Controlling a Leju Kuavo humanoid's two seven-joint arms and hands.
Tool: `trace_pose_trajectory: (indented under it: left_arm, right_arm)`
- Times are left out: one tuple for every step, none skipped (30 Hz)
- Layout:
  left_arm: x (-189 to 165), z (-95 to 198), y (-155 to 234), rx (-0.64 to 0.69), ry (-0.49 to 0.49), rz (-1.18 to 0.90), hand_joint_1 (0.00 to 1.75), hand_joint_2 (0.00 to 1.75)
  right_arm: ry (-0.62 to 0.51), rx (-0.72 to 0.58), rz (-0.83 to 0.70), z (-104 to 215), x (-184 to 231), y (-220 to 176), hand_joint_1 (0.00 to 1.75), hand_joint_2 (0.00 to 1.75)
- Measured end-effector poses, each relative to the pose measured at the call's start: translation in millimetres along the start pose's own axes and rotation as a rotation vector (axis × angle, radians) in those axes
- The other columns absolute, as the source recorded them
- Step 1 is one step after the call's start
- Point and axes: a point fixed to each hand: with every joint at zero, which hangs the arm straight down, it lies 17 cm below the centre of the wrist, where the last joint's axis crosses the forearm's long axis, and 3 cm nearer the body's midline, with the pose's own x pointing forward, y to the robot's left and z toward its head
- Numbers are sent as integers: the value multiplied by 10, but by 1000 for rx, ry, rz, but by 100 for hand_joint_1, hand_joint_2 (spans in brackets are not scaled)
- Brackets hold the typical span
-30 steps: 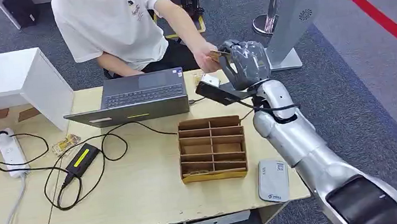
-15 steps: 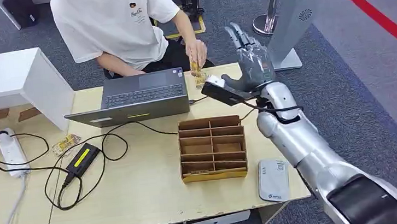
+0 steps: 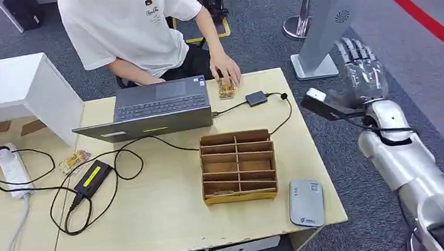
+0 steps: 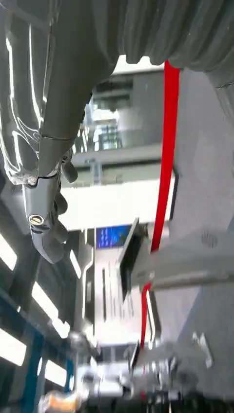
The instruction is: Pass the card to the sensor for recognition and then transmit it.
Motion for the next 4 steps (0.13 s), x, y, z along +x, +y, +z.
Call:
trace_pose_trajectory:
  left_arm:
    - [-2,1,10,2,0,3,0,175]
    - [-11,3,29,5,1,6,0,175]
    - [-22,3,34,7,1,11,0,175]
    - [-30,4,47,11,1,12,0,175]
  right_arm:
    - [22,9,13,88,-182,23,0,175]
    - [56,14,20,182,-402,24,0,175]
    - [88,25,31,289,-598,50,0,175]
    - [114,38,43,396,-765,85,0,175]
